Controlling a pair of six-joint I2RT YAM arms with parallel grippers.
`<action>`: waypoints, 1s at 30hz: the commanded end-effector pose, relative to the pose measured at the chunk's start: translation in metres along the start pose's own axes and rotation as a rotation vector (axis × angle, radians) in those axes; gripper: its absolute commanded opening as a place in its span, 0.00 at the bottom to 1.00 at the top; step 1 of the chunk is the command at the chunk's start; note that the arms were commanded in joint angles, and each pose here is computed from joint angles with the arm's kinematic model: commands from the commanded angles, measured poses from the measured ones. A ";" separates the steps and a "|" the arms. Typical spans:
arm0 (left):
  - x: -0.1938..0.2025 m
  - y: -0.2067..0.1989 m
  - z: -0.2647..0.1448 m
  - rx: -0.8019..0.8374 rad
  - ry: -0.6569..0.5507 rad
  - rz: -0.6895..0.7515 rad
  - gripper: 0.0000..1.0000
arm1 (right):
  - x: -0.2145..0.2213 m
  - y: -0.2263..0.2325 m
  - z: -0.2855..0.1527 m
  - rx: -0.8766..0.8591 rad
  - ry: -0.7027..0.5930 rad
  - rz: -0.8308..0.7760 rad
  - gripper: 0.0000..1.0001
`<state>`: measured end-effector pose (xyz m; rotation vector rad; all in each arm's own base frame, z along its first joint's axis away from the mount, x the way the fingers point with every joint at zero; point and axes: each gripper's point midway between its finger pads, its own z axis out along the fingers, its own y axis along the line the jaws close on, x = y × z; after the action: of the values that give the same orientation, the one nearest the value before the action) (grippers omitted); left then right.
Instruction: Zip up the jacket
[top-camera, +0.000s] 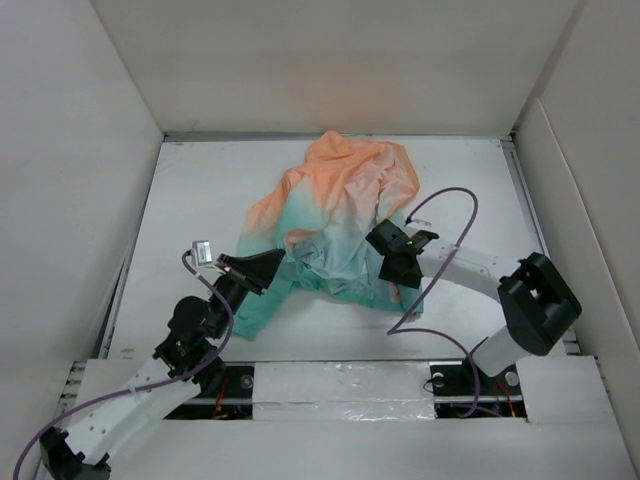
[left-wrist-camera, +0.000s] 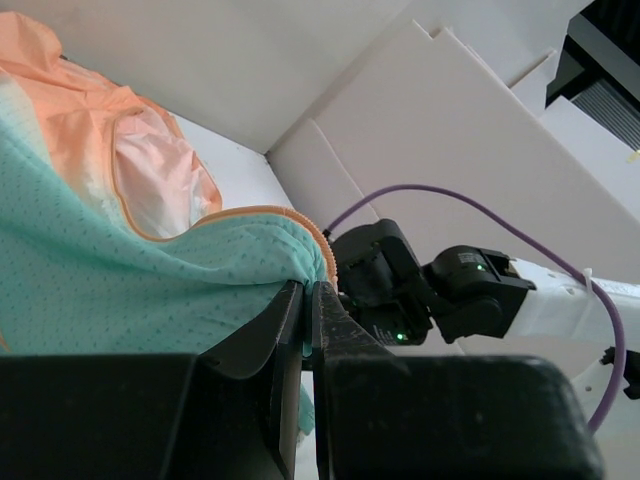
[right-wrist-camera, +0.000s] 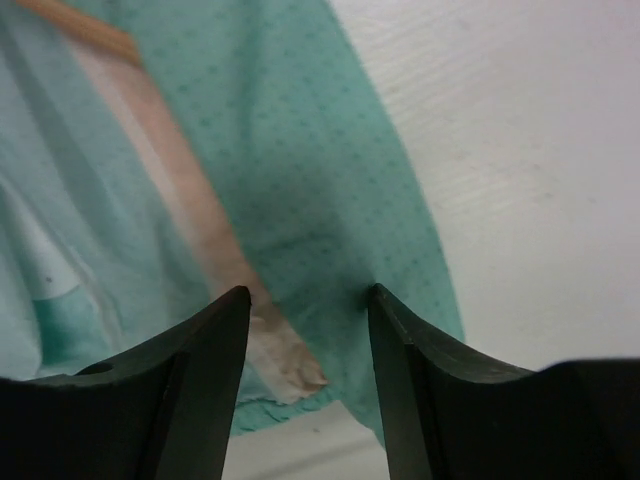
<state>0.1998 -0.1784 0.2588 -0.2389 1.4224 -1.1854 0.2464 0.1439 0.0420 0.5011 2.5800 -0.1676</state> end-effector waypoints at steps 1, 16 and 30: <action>-0.008 -0.013 0.001 0.054 -0.027 -0.012 0.00 | -0.021 0.039 -0.007 -0.109 -0.053 -0.041 0.57; -0.018 -0.017 0.002 0.035 -0.045 -0.006 0.00 | -0.037 0.052 -0.040 -0.222 -0.130 -0.044 0.18; -0.025 -0.015 -0.003 0.021 -0.073 0.006 0.00 | -0.057 0.014 0.008 -0.123 -0.072 -0.036 0.54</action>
<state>0.2002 -0.1708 0.2545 -0.2635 1.4364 -1.1504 0.2842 0.1160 0.0506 0.5009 2.5227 -0.0998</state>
